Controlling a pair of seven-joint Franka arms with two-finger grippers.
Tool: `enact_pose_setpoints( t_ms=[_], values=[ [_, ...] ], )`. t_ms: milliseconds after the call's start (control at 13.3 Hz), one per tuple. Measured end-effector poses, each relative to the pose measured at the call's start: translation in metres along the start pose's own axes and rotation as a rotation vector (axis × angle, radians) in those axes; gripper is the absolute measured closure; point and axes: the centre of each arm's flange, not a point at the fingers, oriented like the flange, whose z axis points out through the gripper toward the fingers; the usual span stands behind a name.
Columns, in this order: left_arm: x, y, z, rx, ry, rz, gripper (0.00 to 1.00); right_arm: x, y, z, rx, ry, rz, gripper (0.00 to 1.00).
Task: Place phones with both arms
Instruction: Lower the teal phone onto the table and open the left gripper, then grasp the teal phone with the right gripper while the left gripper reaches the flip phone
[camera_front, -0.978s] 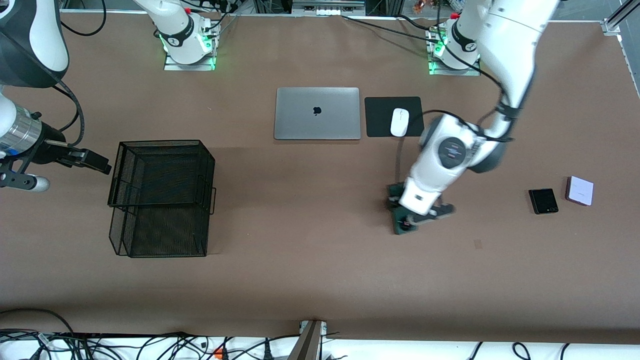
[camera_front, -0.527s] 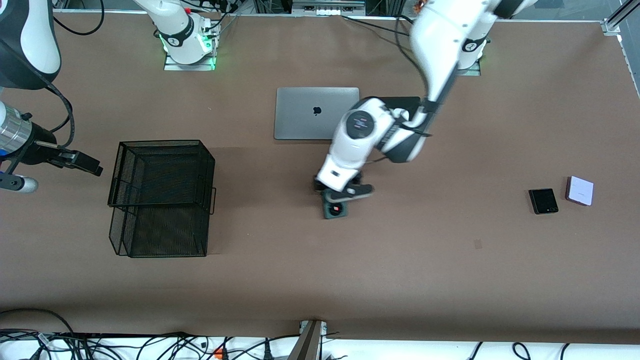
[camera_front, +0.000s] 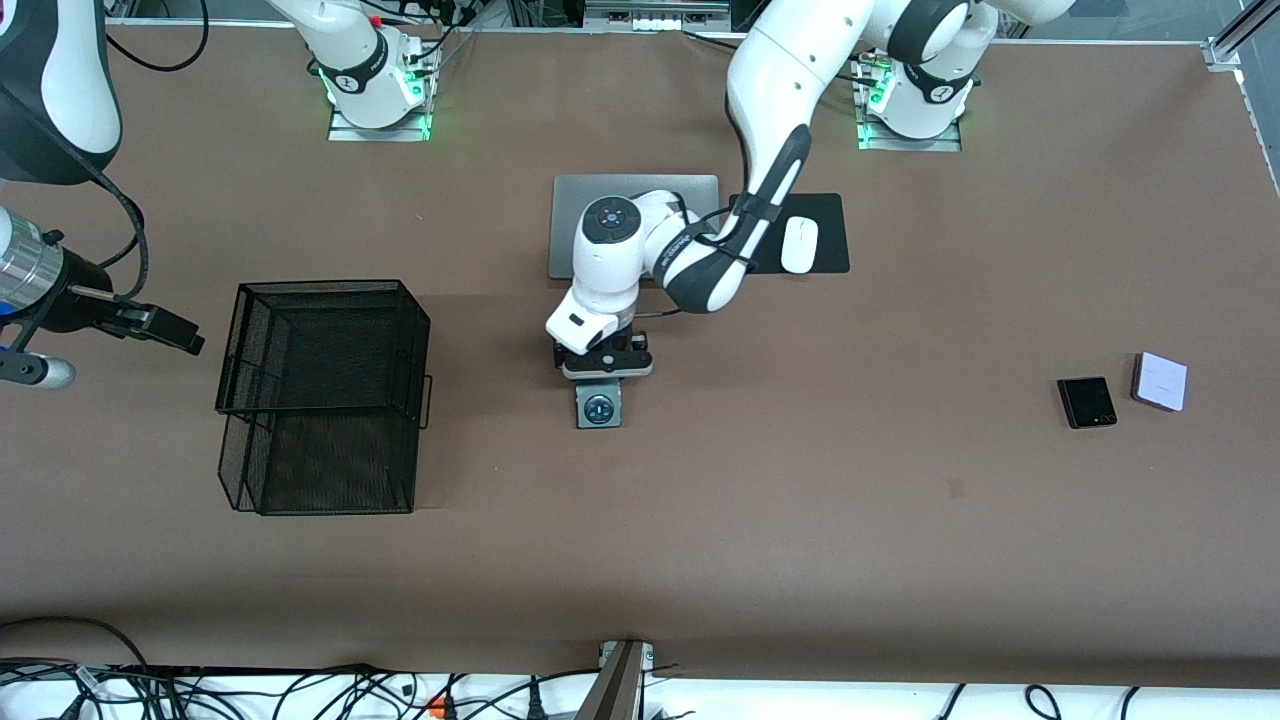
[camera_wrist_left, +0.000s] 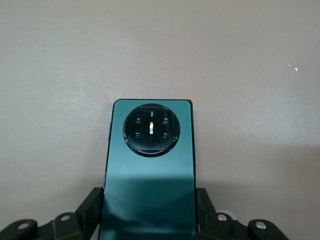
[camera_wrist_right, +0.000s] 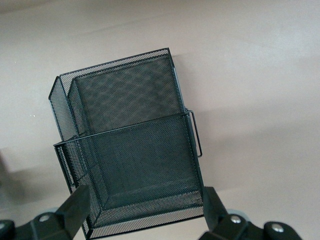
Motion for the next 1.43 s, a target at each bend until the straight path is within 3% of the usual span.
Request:
enact_pose_setpoints(
  t_ms=[301, 527, 827, 1128, 1429],
  values=[
    [-0.002, 0.004, 0.009, 0.001, 0.012, 0.009, 0.2, -0.002, -0.01, 0.0, 0.001, -0.001, -0.017, 0.0],
    [0.005, 0.003, 0.006, 0.001, 0.026, 0.006, 0.0, -0.004, -0.018, 0.0, 0.003, -0.002, -0.029, 0.0],
    [0.044, -0.009, -0.018, 0.039, 0.06, -0.027, 0.0, -0.004, -0.019, 0.001, 0.004, -0.003, -0.032, 0.0],
    [0.112, -0.085, -0.071, 0.195, -0.024, -0.131, 0.0, -0.01, -0.06, 0.005, 0.028, 0.008, -0.091, 0.0],
    [0.145, -0.185, -0.096, 0.26, -0.095, -0.146, 0.0, -0.033, -0.179, 0.044, 0.091, 0.011, -0.111, 0.0]
  ],
)
